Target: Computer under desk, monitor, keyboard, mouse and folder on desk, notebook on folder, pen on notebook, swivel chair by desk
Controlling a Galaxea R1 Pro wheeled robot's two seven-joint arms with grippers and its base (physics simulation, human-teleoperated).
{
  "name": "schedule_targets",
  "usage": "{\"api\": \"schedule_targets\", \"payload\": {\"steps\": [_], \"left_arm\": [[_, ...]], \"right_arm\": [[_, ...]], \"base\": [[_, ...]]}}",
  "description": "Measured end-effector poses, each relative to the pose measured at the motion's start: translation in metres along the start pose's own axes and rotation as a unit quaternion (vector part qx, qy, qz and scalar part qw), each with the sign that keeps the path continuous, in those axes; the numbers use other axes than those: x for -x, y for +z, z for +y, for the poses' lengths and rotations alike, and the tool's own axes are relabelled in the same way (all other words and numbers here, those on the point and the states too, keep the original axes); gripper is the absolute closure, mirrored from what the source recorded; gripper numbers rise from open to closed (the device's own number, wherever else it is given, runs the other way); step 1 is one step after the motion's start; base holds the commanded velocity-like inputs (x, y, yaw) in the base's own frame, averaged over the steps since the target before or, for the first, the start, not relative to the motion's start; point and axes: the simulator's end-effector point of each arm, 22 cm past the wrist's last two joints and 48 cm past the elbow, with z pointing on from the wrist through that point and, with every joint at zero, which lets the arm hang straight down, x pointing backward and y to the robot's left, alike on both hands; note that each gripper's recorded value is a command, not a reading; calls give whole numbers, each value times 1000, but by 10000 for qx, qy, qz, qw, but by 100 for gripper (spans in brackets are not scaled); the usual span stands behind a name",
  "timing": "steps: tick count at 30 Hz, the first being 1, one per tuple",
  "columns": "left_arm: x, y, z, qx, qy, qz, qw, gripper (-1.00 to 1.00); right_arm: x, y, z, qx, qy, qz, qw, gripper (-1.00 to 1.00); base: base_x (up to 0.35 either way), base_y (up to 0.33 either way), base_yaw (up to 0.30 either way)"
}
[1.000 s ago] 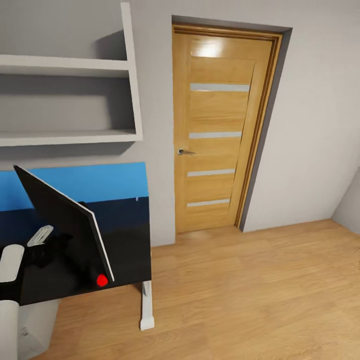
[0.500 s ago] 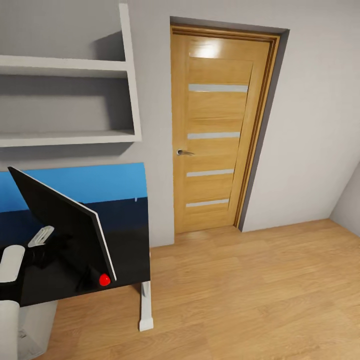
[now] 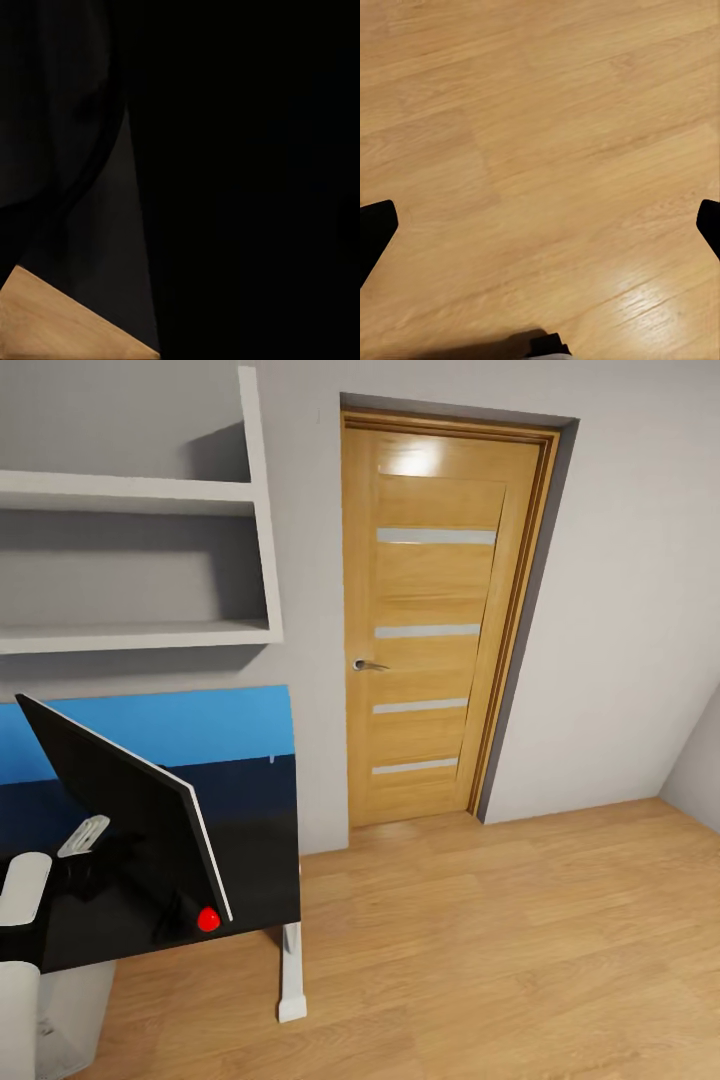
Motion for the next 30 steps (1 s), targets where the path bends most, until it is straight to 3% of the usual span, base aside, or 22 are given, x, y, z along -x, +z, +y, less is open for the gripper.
{"api": "schedule_targets", "payload": {"steps": [24,30], "left_arm": [[-14,15,16,180,-25,161,9997,-100],[-14,16,17,201,-27,164,9997,-100]], "right_arm": [[-10,-3,6,32,2,133,9999,-100],[-10,-2,6,132,-137,117,9997,-100]], "base": [[0,0,147],[0,0,35]]}}
